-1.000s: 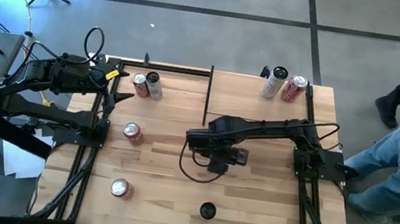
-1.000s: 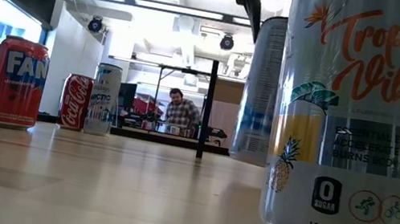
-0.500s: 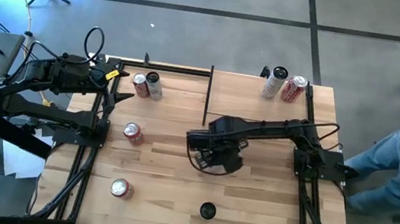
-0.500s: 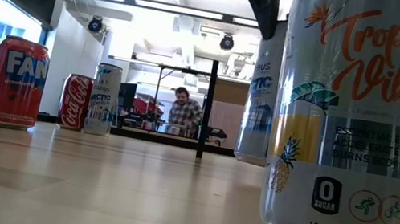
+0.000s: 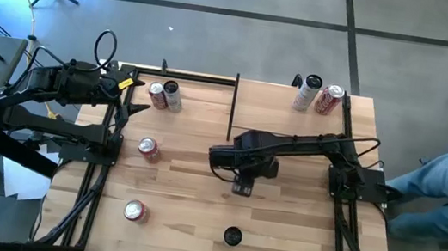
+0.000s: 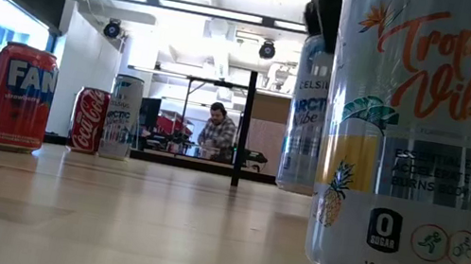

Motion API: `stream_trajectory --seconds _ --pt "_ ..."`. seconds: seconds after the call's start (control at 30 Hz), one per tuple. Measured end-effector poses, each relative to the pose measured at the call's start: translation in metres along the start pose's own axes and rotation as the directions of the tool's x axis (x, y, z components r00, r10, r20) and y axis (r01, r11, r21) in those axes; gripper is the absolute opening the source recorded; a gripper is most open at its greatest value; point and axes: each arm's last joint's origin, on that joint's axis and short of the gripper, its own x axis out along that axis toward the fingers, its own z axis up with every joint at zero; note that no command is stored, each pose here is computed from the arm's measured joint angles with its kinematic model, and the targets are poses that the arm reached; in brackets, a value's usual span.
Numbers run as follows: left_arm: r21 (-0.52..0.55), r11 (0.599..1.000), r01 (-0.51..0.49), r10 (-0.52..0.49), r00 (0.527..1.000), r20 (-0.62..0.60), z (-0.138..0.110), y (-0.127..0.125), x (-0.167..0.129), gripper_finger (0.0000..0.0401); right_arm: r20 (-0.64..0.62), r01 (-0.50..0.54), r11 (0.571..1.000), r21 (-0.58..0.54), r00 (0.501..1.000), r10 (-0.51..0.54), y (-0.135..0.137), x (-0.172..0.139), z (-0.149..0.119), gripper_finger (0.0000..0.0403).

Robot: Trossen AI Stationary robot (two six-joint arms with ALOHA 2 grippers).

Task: Place canned beverage on shelf
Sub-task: Put the white soda can on the shelf

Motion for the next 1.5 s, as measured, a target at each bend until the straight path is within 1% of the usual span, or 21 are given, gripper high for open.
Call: stream_trajectory --seconds 0.07,0.17,0.23,0.4,0.6,0.83,1.0,1.3,1.43,1.5 --pt "0.000 1.000 0.000 0.000 1.000 -0.001 0.000 0.000 0.000 0.0335 -0.005 -0.021 0.996 -0.087 1.000 0.020 0.001 0.000 0.000 0.0252" --pt "0.000 1.000 0.000 0.000 1.000 0.000 0.000 0.000 0.000 0.0335 -0.011 -0.047 0.978 -0.205 0.999 0.045 0.001 0.000 0.000 0.0252" --pt "0.000 1.000 0.000 0.000 1.000 -0.001 0.000 0.000 0.000 0.0335 -0.014 -0.057 0.970 -0.236 0.998 0.056 0.002 0.000 0.000 0.0252" --pt "0.000 1.000 0.000 0.000 1.000 0.000 0.000 0.000 0.000 0.0335 -0.003 -0.048 0.970 -0.239 0.999 0.049 0.001 0.003 -0.002 0.0252" --pt "0.000 1.000 0.000 0.000 1.000 0.000 0.000 0.000 0.000 0.0335 0.051 -0.017 0.970 -0.243 0.998 0.031 -0.001 0.016 0.000 0.0252" --pt "0.000 1.000 0.000 0.000 1.000 0.000 0.000 0.000 0.000 0.0335 0.063 -0.004 0.971 -0.237 0.998 0.019 -0.001 0.018 0.001 0.0252" --pt "0.000 1.000 0.000 0.000 1.000 0.000 0.000 0.000 0.000 0.0335 0.064 -0.003 0.985 -0.173 0.998 0.015 0.000 0.018 0.001 0.0252" --pt "0.000 1.000 0.000 0.000 1.000 0.000 0.000 0.000 0.000 0.0335 0.069 0.006 0.989 -0.151 0.998 0.005 -0.001 0.018 0.001 0.0253" --pt "0.000 1.000 0.000 0.000 1.000 0.000 0.000 0.000 0.000 0.0335 0.074 0.017 0.993 -0.114 0.997 -0.009 -0.001 0.019 0.001 0.0269" --pt "0.000 1.000 0.000 0.000 1.000 -0.001 0.000 0.000 0.000 0.0335 0.086 0.054 0.995 -0.085 0.995 -0.046 -0.002 0.021 0.000 0.0285"
